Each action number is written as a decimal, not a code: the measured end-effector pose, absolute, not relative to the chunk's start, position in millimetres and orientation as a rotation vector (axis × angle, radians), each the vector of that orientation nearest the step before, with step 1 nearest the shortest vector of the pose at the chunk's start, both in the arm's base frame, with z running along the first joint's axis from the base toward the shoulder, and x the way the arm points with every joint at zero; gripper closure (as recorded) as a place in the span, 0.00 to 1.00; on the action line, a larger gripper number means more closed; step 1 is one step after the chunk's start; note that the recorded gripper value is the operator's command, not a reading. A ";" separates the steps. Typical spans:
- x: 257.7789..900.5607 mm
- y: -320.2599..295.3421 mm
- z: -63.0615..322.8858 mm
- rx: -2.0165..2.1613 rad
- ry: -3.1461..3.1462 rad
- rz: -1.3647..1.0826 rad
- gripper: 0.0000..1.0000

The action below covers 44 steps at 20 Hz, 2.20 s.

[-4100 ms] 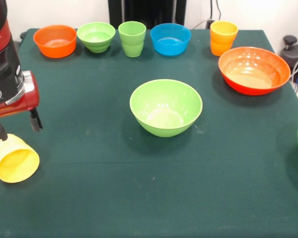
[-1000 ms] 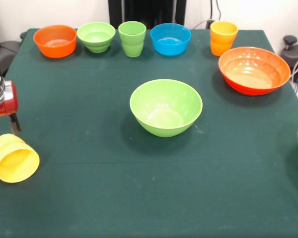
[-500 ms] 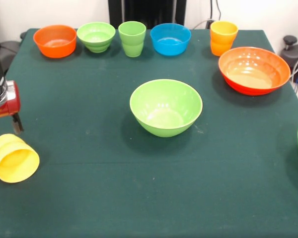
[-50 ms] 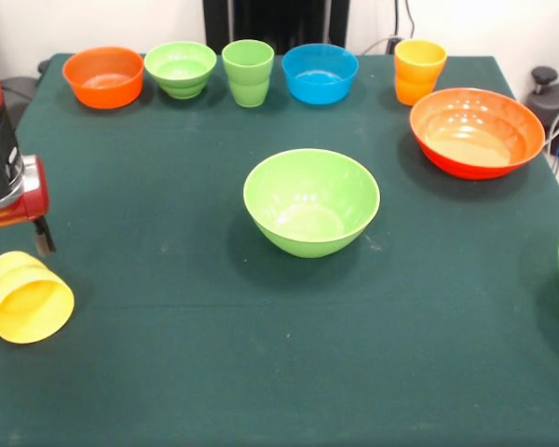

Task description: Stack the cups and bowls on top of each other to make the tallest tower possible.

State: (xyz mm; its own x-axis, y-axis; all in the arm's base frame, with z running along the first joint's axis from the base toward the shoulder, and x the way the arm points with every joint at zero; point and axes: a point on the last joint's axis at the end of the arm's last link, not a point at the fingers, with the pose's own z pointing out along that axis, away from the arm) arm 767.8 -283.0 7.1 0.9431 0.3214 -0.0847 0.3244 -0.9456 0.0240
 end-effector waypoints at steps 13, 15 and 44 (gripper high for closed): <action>757.9 -290.1 2.2 3.015 0.497 -0.108 0.00; 757.3 -289.3 -0.3 3.013 0.503 -0.108 0.00; 732.4 -293.7 -24.8 2.995 0.525 -0.103 0.00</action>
